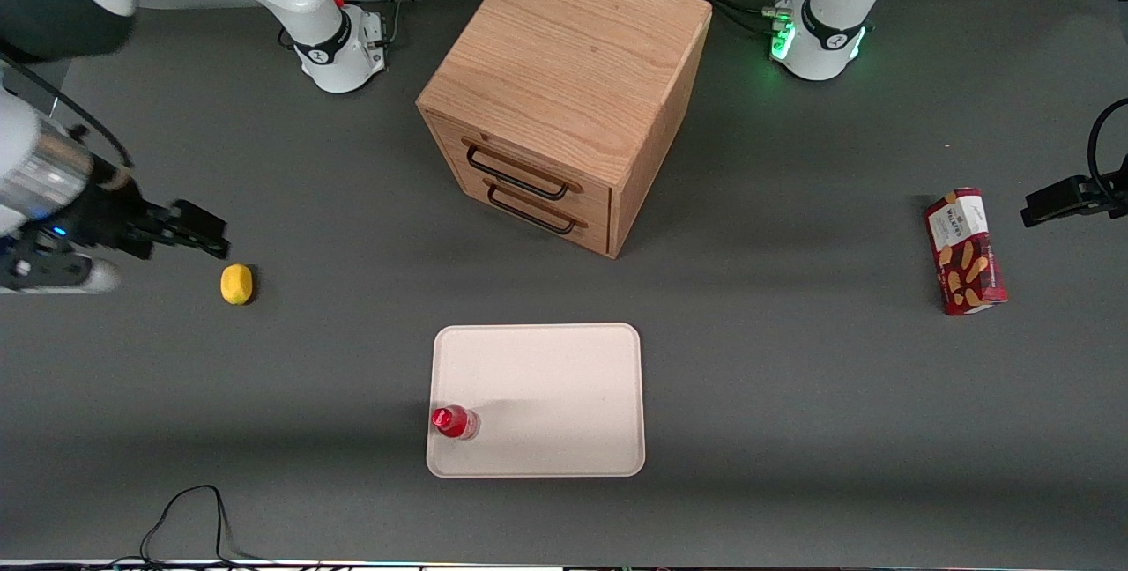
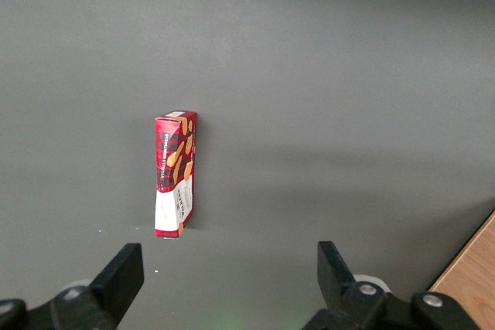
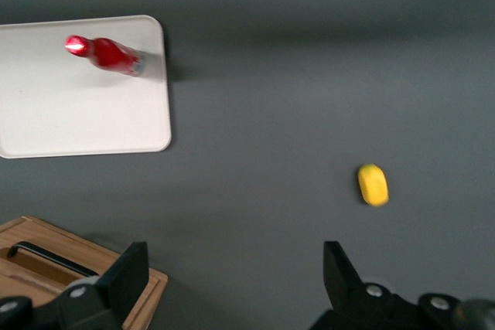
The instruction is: Place coke bottle on tray
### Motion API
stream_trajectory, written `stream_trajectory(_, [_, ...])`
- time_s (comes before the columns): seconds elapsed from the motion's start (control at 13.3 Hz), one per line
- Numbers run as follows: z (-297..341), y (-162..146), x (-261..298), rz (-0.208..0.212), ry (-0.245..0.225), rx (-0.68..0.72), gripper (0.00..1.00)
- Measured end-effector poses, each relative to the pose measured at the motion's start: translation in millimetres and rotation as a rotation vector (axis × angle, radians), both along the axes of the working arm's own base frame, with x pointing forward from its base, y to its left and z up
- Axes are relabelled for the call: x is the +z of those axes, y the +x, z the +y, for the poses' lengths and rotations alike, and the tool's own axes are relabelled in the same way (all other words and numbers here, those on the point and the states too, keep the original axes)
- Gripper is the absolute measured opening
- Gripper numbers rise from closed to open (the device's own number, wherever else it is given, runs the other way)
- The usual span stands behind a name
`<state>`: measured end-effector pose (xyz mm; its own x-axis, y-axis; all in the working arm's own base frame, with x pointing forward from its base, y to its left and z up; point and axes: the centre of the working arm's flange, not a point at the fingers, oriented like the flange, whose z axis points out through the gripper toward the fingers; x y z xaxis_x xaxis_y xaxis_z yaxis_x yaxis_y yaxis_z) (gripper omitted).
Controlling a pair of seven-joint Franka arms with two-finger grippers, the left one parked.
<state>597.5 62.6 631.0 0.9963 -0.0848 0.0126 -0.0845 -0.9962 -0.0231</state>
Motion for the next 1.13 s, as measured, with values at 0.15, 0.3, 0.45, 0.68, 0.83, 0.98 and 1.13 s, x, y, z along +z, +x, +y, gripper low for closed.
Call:
stream_trajectory(0.15, [-26.7, -20.2, 5.7, -0.008, 0.009, -0.018, 1.0])
stream_trajectory(0.3, [-46.2, -26.1, 1.2, -0.041, 0.012, 0.003, 1.0])
stream_trajectory(0.45, [-56.5, -27.0, -9.1, -0.047, 0.011, 0.006, 1.0])
stream_trajectory(0.68, [-63.5, -25.7, -11.4, -0.057, 0.01, -0.002, 1.0])
stream_trajectory(0.83, [-65.8, -25.0, -6.6, -0.073, 0.007, 0.044, 1.0])
stream_trajectory(0.98, [-75.8, -25.0, -3.4, -0.081, 0.003, 0.081, 1.0])
stream_trajectory(1.13, [-83.5, -26.0, -4.0, -0.074, 0.001, 0.082, 1.0])
